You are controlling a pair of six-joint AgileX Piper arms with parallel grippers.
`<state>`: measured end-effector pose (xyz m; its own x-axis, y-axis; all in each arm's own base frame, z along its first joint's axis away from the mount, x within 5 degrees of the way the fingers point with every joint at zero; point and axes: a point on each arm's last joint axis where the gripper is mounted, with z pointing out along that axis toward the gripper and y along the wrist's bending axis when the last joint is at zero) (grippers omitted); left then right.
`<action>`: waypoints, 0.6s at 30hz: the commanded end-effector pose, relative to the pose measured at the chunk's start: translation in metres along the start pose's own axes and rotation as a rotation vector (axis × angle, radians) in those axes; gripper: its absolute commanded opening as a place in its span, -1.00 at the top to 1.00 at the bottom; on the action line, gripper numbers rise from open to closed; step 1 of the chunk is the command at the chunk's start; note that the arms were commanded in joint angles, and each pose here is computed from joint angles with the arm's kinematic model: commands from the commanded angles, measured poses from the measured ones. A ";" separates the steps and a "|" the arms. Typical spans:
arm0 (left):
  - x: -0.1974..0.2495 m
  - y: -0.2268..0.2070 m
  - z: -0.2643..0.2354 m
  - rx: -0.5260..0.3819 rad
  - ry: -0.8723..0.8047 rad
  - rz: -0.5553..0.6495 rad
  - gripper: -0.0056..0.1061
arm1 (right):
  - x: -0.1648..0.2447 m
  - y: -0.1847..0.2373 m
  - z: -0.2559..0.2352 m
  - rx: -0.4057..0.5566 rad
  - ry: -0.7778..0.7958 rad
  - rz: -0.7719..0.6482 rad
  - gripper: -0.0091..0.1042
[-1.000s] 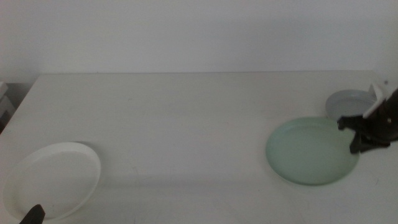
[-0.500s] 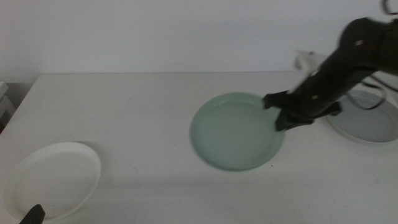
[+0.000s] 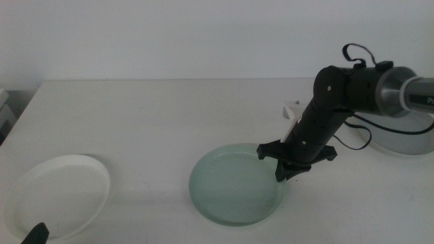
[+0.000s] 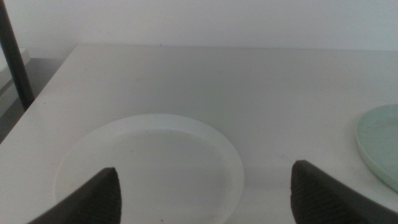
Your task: Stack the three bowls on top of each other.
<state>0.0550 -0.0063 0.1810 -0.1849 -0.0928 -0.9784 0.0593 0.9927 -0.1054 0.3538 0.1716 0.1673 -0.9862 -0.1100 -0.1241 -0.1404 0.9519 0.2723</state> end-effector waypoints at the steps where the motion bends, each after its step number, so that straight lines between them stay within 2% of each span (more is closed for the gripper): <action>1: -0.009 0.000 -0.001 -0.004 -0.093 -0.013 -0.81 | -0.007 0.011 -0.021 -0.035 -0.074 -0.013 0.86; 4: -0.009 0.000 -0.001 -0.004 -0.093 -0.013 -0.81 | -0.008 0.011 -0.017 -0.035 -0.077 -0.011 0.84; 7: -0.009 0.000 -0.001 -0.004 -0.093 -0.013 -0.81 | -0.009 0.010 -0.015 -0.034 -0.083 -0.013 0.70; 9: -0.009 0.000 -0.001 -0.004 -0.093 -0.013 -0.81 | -0.008 0.010 -0.014 -0.032 -0.080 -0.013 0.56; 13: -0.009 0.000 -0.001 -0.004 -0.093 -0.013 -0.81 | -0.007 0.010 -0.020 -0.035 -0.076 -0.009 0.14; 16: -0.009 0.000 -0.001 -0.004 -0.093 -0.013 -0.81 | -0.005 0.010 -0.047 -0.036 -0.116 -0.026 -0.13; 18: -0.009 0.000 -0.001 -0.004 -0.093 -0.013 -0.81 | -0.005 0.006 -0.075 -0.027 -0.181 -0.040 -0.22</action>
<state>0.0550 -0.0063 0.1810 -0.1849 -0.0928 -0.9784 0.0593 0.9927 -0.1054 0.3507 0.1680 0.1878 -0.9810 -0.1111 -0.1588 -0.1523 0.9486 0.2774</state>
